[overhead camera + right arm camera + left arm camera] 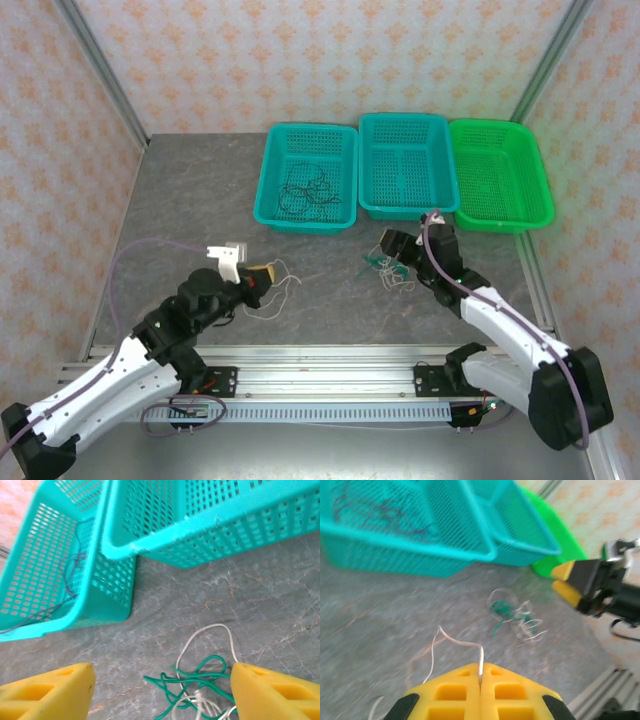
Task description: Untangle the cables
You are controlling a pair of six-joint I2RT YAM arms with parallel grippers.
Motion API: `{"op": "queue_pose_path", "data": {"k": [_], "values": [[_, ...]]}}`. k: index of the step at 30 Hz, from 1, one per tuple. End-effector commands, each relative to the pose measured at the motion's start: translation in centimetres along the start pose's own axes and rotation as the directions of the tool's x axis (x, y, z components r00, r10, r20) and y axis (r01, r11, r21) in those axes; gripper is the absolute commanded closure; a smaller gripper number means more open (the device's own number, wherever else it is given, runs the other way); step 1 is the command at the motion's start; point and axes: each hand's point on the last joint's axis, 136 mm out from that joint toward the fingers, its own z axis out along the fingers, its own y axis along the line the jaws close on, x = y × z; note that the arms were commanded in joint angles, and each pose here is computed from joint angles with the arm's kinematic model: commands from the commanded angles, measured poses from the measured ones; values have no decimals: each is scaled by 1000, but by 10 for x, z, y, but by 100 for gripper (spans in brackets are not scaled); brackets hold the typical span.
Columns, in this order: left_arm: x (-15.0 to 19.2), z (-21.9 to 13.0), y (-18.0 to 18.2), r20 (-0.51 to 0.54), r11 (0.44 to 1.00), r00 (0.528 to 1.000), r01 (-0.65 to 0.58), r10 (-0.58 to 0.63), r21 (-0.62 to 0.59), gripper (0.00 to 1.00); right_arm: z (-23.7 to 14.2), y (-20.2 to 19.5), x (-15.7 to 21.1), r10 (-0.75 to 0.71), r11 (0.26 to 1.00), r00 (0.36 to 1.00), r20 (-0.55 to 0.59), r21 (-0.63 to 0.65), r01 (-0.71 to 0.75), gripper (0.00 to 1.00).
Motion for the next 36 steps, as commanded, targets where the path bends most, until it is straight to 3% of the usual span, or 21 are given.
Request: {"op": "queue_pose_path", "data": {"k": [1, 7, 11, 17, 21, 25, 34, 35, 36], "values": [[-63, -9, -69, 113, 977, 990, -103, 82, 188, 100, -23, 9, -19, -1, 1000, 998, 66, -8, 2, 25], [-160, 2, -166, 279, 907, 951, -231, 134, 352, 100, -62, 11, -51, 88, 996, 968, 234, -15, -86, 25], [-216, 37, -202, 352, 904, 919, -294, 178, 310, 100, -93, -10, -66, 145, 982, 925, 352, 64, -179, 25], [-272, 116, -241, 413, 892, 879, -366, 238, 264, 100, -131, -19, -74, 191, 972, 869, 457, 33, -231, 25], [-285, 180, -250, 416, 887, 863, -404, 288, 224, 100, -140, -17, -70, 204, 973, 869, 451, 2, -229, 25], [-278, 249, -232, 361, 907, 879, -388, 311, 166, 100, -142, -17, -63, 182, 978, 889, 419, 16, -208, 25], [-226, 353, -162, 203, 962, 949, -261, 241, 81, 100, -136, -21, -58, 181, 978, 895, 409, 22, -208, 25], [-220, 359, -153, 179, 967, 957, -245, 230, 70, 98, -135, -22, -57, 180, 978, 895, 409, 25, -208, 25], [-215, 362, -148, 160, 969, 961, -238, 225, 67, 87, -134, -22, -57, 176, 978, 896, 408, 29, -205, 25]]}}
